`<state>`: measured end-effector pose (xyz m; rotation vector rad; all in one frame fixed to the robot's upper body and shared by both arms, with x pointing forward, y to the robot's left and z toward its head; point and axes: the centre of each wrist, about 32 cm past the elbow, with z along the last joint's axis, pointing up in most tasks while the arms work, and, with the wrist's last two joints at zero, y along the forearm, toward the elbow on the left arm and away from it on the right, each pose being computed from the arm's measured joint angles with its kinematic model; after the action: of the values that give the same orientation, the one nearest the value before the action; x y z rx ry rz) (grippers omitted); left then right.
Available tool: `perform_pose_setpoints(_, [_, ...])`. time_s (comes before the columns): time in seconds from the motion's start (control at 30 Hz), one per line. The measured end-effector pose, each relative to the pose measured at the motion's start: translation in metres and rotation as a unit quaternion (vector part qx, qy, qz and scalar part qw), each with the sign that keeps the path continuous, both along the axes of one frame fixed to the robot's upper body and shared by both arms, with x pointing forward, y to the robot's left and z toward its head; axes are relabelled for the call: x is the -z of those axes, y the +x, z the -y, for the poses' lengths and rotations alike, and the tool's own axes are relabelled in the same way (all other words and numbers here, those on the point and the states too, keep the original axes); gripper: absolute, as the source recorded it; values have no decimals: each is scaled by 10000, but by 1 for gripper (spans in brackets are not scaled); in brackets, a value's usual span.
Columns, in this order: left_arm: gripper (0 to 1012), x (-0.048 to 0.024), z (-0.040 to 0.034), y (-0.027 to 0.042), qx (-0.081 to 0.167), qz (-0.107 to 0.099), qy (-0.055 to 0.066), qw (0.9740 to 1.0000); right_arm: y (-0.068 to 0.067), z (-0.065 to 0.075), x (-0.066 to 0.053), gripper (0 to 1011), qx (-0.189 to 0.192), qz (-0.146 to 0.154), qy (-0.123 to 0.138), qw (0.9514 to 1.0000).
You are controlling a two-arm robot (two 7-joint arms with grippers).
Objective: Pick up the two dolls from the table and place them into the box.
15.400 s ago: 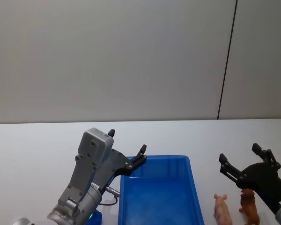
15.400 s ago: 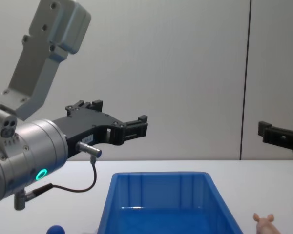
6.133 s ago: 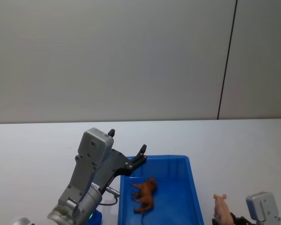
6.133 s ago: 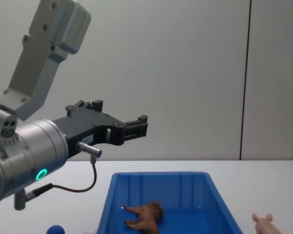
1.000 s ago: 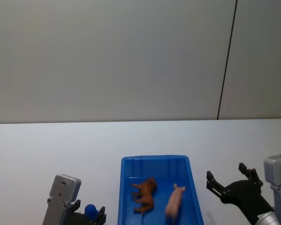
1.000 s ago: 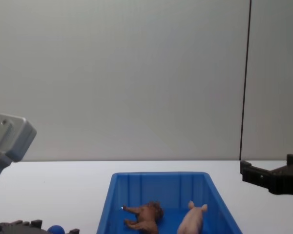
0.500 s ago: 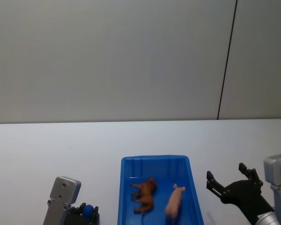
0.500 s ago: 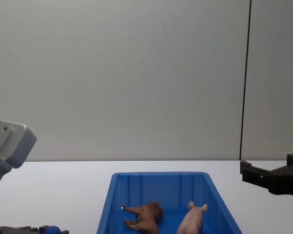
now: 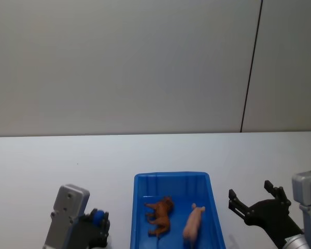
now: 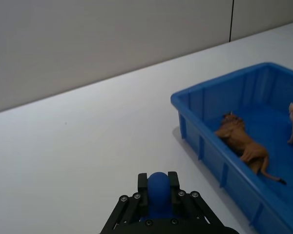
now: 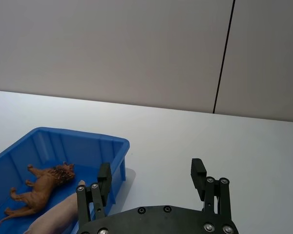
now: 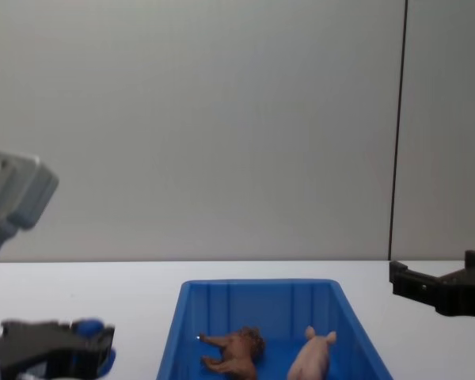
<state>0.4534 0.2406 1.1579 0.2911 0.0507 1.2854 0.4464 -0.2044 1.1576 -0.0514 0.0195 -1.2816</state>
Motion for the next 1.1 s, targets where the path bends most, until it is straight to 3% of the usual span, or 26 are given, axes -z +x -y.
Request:
perform_pose_setpoints(0.27, [205, -214, 54, 34, 269, 476, 88, 9985, 0, 0, 0, 1001, 0, 0, 0, 10000])
perform_pose_setpoints(0.53, [160, -409, 121, 87, 756, 868, 64, 9933, 0, 0, 0, 1001, 0, 0, 0, 10000])
perform_pose_setpoints(0.63, [149, -446, 135, 101, 895, 936, 41, 9916, 0, 0, 0, 1001, 0, 0, 0, 10000])
perform_pose_setpoints(0.93, [145, -557, 193, 166, 1527, 1099, -114, 9821, 0, 0, 0, 1001, 0, 0, 0, 10000])
perform_pose_setpoints(1.1, [277, -591, 226, 208, 1928, 1107, -248, 9747, 0, 0, 0, 1001, 0, 0, 0, 10000])
